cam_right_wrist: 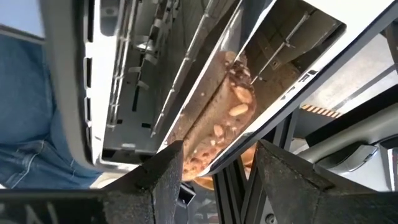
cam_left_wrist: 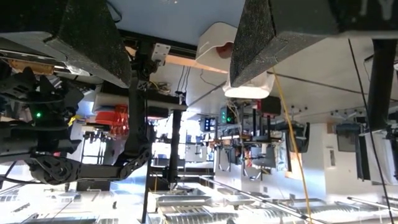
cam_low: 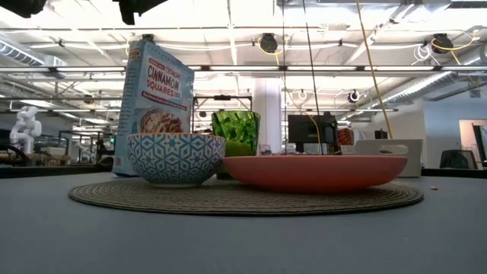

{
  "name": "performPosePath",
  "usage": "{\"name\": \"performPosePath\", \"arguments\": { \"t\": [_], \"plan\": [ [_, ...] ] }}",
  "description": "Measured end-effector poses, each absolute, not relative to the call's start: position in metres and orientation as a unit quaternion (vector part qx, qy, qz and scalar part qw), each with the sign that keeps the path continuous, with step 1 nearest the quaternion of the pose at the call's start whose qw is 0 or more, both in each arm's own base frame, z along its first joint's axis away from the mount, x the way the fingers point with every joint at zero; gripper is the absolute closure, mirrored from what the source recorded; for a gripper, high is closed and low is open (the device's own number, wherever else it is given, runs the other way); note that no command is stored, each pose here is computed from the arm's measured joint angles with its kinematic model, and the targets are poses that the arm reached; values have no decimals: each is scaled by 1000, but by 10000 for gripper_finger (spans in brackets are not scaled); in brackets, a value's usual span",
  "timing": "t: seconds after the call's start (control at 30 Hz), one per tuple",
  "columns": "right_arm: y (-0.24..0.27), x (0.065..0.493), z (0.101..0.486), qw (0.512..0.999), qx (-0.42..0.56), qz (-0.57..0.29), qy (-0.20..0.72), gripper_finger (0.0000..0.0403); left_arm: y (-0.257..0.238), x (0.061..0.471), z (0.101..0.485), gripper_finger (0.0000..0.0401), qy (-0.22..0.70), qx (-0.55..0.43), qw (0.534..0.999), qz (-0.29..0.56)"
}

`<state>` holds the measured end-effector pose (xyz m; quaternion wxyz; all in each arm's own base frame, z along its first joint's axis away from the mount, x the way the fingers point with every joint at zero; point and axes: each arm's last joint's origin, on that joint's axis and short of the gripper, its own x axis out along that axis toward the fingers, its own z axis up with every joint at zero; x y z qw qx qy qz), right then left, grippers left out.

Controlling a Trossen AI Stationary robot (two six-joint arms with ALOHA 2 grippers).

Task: Arrange a breakfast setting
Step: Put the toasted bread on the pink plate

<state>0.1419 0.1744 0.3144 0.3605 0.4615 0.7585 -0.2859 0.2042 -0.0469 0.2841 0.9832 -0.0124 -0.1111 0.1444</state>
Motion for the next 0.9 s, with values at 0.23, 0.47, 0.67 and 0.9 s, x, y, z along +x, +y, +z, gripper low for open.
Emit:
{"name": "performPosePath", "arguments": {
  "t": [0.23, 0.47, 0.67, 0.9],
  "plan": [
    [177, 144, 305, 364, 465, -275, 759, 207, -49, 204, 284, 123, -111, -10, 984, 140],
    [177, 145, 302, 363, 465, -271, 761, 221, -49, 204, 284, 123, -111, -10, 984, 140],
    [177, 145, 303, 364, 468, -266, 760, 269, -49, 204, 284, 123, -111, -10, 984, 140],
    [175, 142, 306, 359, 476, -270, 756, 318, -49, 204, 284, 123, -110, -8, 984, 141]
  ]
}}
